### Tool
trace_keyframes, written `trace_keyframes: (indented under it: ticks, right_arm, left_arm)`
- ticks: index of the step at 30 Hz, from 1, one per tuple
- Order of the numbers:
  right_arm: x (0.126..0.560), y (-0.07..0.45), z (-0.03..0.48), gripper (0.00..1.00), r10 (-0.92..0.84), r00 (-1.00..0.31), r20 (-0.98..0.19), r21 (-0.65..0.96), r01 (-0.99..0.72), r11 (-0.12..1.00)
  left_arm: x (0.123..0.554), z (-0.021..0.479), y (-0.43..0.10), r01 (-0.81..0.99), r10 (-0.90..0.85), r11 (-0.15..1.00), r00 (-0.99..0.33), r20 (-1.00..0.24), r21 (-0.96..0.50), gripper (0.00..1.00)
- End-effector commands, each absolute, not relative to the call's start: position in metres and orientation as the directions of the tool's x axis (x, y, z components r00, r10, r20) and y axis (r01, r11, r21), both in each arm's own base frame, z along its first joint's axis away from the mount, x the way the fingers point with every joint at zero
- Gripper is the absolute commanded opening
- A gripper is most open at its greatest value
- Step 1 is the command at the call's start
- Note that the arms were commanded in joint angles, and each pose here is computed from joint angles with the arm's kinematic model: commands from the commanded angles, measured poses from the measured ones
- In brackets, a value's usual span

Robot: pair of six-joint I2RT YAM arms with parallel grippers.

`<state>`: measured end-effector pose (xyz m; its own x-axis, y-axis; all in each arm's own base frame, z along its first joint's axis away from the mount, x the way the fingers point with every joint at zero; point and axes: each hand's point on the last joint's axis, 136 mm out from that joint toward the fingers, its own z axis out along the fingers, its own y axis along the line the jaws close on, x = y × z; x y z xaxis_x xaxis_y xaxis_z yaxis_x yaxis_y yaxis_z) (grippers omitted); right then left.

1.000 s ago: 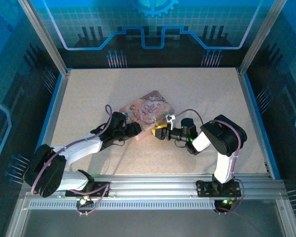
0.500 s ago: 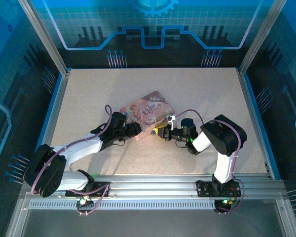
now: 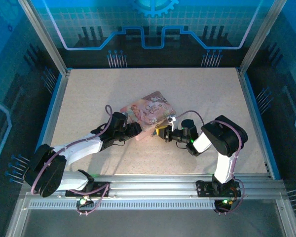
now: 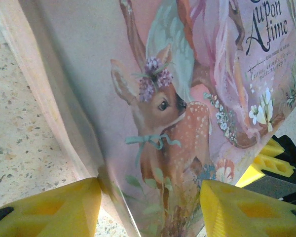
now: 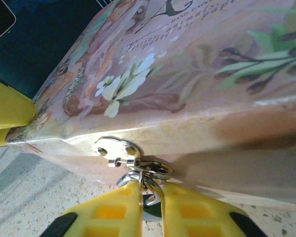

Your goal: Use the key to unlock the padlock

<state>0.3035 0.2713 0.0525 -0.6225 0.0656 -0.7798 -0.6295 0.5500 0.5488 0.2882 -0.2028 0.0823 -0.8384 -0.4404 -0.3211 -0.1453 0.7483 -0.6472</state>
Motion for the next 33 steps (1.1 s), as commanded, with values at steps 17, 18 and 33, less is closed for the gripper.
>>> trace_keyframes:
  ticks: [17,18,33]
  right_arm:
    - [0.295,0.278,0.075,0.0,0.091,-0.597,-0.797,0.56,-0.673,0.484]
    - [0.296,0.277,0.075,0.0,0.098,-0.603,-0.791,0.567,-0.664,0.488]
    - [0.293,0.257,0.073,0.0,0.129,-0.636,-0.761,0.596,-0.607,0.525]
  left_arm:
    - [0.276,0.075,-0.212,-0.144,-0.407,0.751,-0.87,-0.28,-0.645,0.56]
    - [0.276,0.075,-0.212,-0.145,-0.409,0.75,-0.869,-0.28,-0.645,0.56]
    - [0.269,0.062,-0.211,-0.167,-0.405,0.761,-0.877,-0.258,-0.627,0.56]
